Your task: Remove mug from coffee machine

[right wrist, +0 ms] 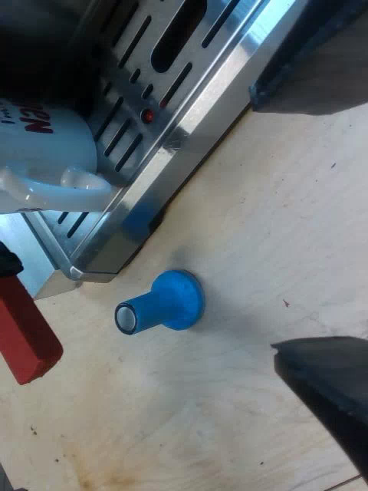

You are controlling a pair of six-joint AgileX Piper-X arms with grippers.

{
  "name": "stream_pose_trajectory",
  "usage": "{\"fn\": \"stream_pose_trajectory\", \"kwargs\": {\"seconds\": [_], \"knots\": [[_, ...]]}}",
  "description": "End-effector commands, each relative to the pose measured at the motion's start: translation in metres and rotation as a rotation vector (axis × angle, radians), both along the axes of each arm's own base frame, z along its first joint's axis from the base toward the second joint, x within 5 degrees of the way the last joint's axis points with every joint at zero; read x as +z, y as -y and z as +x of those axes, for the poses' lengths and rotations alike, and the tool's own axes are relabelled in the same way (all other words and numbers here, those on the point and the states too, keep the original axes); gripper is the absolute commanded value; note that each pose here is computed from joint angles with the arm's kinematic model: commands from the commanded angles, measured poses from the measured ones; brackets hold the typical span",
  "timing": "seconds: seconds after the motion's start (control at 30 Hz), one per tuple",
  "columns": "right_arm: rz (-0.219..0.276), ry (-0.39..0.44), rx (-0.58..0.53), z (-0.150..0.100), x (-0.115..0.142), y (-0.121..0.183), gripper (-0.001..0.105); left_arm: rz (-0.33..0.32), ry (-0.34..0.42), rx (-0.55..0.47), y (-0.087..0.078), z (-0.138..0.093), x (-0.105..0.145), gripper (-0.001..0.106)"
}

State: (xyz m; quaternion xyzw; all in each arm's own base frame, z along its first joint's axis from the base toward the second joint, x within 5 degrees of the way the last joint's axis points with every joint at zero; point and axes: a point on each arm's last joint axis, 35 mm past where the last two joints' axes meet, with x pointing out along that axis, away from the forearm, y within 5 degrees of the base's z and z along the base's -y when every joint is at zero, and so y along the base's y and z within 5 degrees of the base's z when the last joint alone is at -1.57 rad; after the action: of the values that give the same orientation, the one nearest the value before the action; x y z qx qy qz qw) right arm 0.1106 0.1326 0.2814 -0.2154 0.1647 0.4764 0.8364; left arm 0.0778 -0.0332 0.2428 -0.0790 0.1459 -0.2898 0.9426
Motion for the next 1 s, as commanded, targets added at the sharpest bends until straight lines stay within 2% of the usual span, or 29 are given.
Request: {"fn": "stream_pose_trajectory", "kwargs": {"seconds": [0.03,0.17,0.3,0.4,0.43,0.57,0.73,0.87,0.93,1.0], "knots": [[-0.024,0.071,0.016,0.002,0.003,-0.002,0.063,0.003,0.004,0.0,0.0,0.0,0.0,0.08],[-0.03,0.096,0.028,0.005,0.0,-0.005,0.063,0.003,0.003,-0.003,0.0,0.0,0.0,0.08],[0.008,0.13,0.026,0.012,-0.01,-0.013,0.063,0.003,0.003,-0.003,0.0,0.0,0.0,0.08],[0.012,0.133,0.026,0.013,-0.014,-0.014,0.063,0.003,0.003,-0.003,0.0,0.0,0.0,0.08],[0.044,0.152,0.029,0.015,-0.02,-0.019,0.063,0.0,0.006,-0.01,0.001,0.0,0.001,0.08],[0.083,0.182,0.071,0.013,-0.038,-0.032,0.063,-0.025,0.027,-0.089,0.003,-0.001,0.004,0.08],[0.066,0.196,0.08,0.009,-0.053,-0.048,0.063,-0.044,0.047,-0.152,0.005,-0.002,0.006,0.08],[0.073,0.232,0.046,0.008,-0.059,-0.062,0.063,-0.043,0.046,-0.152,0.005,-0.002,0.006,0.08],[0.092,0.227,0.02,0.008,-0.061,-0.067,0.063,-0.043,0.046,-0.152,0.005,-0.002,0.006,0.08],[0.138,0.195,-0.029,0.012,-0.065,-0.072,0.063,-0.043,0.046,-0.152,0.005,-0.002,0.006,0.08]]}}
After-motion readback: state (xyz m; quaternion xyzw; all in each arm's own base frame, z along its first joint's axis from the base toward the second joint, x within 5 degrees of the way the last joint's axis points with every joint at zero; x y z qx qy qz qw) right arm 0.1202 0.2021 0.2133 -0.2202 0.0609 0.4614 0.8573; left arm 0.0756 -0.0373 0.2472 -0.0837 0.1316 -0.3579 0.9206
